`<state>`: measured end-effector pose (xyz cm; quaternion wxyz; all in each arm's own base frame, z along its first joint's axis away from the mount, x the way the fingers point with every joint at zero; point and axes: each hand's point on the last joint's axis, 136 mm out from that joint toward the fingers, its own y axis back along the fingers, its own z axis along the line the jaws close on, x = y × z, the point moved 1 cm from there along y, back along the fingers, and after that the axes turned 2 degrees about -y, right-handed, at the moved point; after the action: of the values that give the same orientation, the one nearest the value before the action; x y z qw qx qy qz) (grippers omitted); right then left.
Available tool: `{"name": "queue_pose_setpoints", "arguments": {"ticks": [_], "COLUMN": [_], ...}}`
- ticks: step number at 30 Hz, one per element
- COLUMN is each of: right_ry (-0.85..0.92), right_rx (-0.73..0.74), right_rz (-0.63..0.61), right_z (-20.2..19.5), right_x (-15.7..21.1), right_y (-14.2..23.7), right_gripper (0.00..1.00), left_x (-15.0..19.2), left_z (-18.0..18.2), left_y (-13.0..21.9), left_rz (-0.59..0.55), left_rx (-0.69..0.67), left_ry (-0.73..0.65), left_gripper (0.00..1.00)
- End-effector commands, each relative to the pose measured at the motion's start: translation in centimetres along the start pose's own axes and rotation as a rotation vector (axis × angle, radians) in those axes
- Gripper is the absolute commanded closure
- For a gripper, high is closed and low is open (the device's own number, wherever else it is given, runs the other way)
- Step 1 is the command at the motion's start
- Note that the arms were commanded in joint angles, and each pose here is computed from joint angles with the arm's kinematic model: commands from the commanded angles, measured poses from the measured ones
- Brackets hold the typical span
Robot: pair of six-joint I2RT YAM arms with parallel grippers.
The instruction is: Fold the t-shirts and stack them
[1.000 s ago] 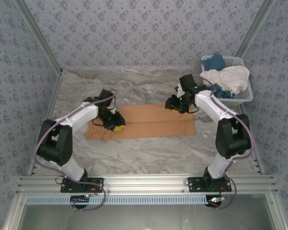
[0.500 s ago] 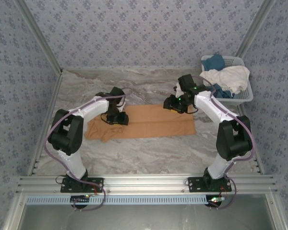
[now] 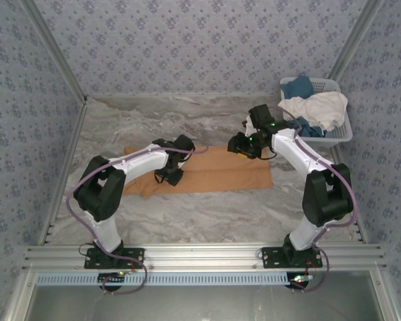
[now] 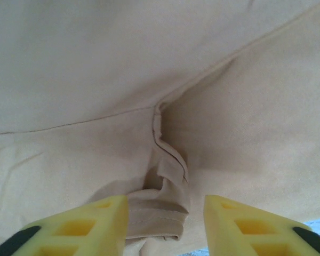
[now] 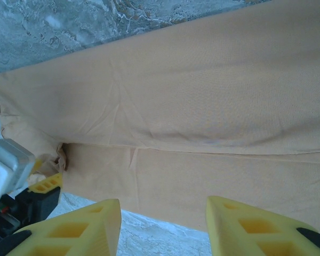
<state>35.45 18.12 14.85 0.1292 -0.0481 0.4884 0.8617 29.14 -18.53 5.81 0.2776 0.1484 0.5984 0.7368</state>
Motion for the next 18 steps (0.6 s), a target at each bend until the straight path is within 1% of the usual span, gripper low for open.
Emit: {"name": "queue_pose_setpoints", "arguments": {"ticks": [1,3,6,9,13,15,18], "right_ry": [-0.014,-0.013,-0.014,-0.016,-0.015,-0.015,-0.015], "right_rx": [-0.02,-0.02,-0.018,-0.018,-0.019,-0.021,-0.02], "right_rz": [0.017,0.02,0.023,0.022,0.018,0.018,0.019], "right_z": [0.4,0.4,0.3,0.3,0.4,0.5,0.5], "right_x": [0.5,0.6,0.7,0.7,0.5,0.5,0.7], "right_y": [0.1,0.2,0.1,0.0,0.1,0.2,0.3], "right_gripper": [0.52,0.52,0.52,0.53,0.53,0.53,0.53], "left_x": [1.2,1.5,1.8,1.9,2.0,2.0,2.2], "left_z": [0.6,0.6,0.7,0.6,0.4,0.3,-0.2], "left_y": [-0.6,-0.6,-0.5,-0.6,-0.4,0.0,0.9], "left_rz": [0.04,0.042,0.038,0.044,0.043,0.037,0.038], "left_rx": [-0.065,-0.068,-0.071,-0.071,-0.055,-0.044,0.003], "left_ry": [-0.04,-0.035,-0.026,-0.022,-0.013,-0.001,0.048], "left_gripper": [0.62,0.62,0.67,0.76,0.94,1.0,1.0]}}
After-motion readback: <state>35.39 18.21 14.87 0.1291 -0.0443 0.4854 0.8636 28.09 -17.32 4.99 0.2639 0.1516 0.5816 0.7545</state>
